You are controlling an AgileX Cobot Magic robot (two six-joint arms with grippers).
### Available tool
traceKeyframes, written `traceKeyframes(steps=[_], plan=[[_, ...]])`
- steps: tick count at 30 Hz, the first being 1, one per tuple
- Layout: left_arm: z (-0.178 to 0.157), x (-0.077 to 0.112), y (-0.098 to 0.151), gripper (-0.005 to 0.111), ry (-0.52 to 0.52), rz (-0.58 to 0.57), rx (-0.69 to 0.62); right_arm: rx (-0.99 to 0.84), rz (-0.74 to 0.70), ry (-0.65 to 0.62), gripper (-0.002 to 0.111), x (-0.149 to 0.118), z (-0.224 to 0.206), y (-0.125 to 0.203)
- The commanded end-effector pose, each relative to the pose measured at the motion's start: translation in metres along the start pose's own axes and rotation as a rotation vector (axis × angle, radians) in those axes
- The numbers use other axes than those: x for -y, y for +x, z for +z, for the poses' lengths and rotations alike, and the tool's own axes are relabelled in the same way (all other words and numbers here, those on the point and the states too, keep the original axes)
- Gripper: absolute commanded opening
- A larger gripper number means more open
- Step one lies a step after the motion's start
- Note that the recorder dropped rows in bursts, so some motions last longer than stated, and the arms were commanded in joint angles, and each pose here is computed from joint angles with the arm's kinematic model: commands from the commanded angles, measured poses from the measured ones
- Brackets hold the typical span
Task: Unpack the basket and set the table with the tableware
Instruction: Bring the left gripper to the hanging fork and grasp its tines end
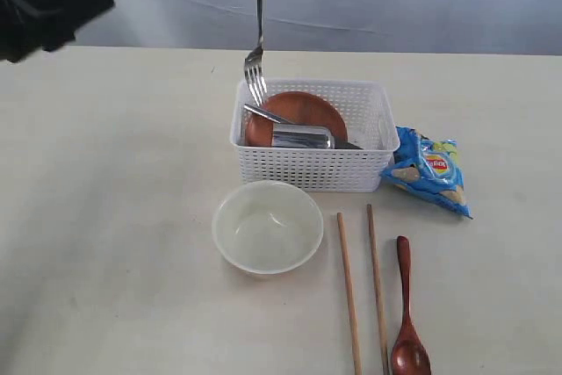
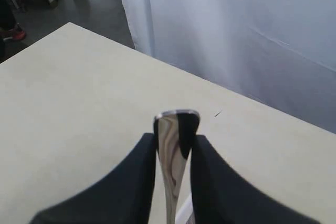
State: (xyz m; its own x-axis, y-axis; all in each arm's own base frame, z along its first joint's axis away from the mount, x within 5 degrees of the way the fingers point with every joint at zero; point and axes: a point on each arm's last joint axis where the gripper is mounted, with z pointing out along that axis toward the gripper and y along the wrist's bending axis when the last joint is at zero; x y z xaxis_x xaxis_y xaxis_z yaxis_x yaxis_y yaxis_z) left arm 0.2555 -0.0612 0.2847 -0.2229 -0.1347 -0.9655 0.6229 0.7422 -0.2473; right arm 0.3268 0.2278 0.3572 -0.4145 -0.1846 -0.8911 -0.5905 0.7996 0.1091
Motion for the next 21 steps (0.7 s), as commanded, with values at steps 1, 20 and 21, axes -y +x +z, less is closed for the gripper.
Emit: traceKeyframes(steps=[1,20,21], plan=[[0.015,0.004,0.017,0.052,0.236,0.02,0.0,0.021,-0.002,0.004,0.0,0.001,-0.004,-0.003],[0.082,0.034,0.048,0.074,0.268,0.143,0.167,0.022,0.073,-0.024,0.0,-0.001,-0.004,-0.003],[0.086,0.035,0.047,0.074,0.263,0.15,0.155,0.023,0.084,-0.028,0.0,-0.001,-0.004,-0.003]])
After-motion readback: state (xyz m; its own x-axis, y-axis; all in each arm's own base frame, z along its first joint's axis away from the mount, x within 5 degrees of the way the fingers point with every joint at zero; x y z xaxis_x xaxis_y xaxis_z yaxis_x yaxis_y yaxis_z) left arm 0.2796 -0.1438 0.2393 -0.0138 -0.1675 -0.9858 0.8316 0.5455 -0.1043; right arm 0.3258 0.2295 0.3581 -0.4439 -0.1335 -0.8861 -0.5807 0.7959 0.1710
